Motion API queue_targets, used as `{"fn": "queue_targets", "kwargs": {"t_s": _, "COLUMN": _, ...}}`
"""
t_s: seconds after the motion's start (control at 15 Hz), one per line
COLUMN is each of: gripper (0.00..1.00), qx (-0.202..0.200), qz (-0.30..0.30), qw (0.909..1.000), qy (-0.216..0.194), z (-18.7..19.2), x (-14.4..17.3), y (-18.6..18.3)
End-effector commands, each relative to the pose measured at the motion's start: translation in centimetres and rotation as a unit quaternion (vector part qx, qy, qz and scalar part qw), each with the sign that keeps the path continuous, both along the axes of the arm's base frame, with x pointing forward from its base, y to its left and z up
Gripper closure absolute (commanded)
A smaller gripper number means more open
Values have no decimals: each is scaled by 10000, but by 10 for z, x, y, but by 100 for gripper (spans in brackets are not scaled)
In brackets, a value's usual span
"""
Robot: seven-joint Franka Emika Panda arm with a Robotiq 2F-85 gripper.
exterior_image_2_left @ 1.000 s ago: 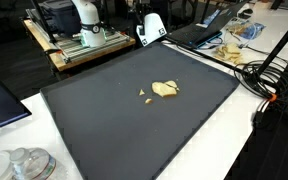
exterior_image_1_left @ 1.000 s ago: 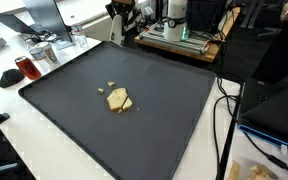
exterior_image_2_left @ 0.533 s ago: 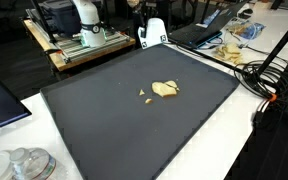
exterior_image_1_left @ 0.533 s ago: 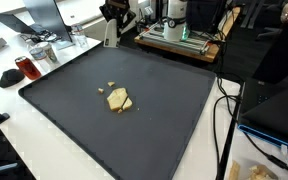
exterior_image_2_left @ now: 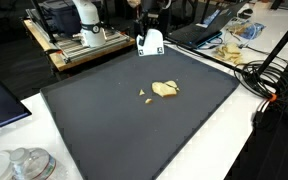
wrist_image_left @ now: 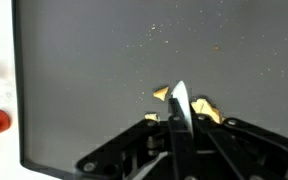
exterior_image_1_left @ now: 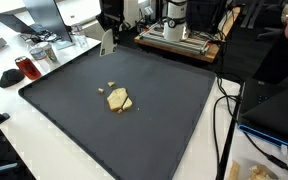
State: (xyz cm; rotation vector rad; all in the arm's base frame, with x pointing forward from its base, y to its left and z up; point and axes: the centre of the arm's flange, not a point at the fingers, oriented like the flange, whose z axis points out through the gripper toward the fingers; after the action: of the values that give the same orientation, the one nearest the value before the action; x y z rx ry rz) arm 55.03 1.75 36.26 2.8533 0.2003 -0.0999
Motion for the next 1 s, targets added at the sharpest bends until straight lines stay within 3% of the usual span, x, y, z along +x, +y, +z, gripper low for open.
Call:
{"fn": "queue_targets", "kwargs": {"t_s": 0.0, "gripper": 99, "qx": 55, "qz": -274, "qw": 9994, "qy": 223, "z": -30, "x": 67, "y": 6}}
{"fn": "queue_targets", "kwargs": {"t_s": 0.67, "gripper": 99, "qx": -102, "qz": -855, "qw": 9963, "qy": 6, "z": -64, "x": 131, "y": 43}}
{"fn": "queue_targets", "kwargs": {"t_s": 0.93, "gripper": 99, "qx": -670, "qz": -1204, "qw": 9902, "qy": -230, "z": -67, "x": 146, "y": 53}}
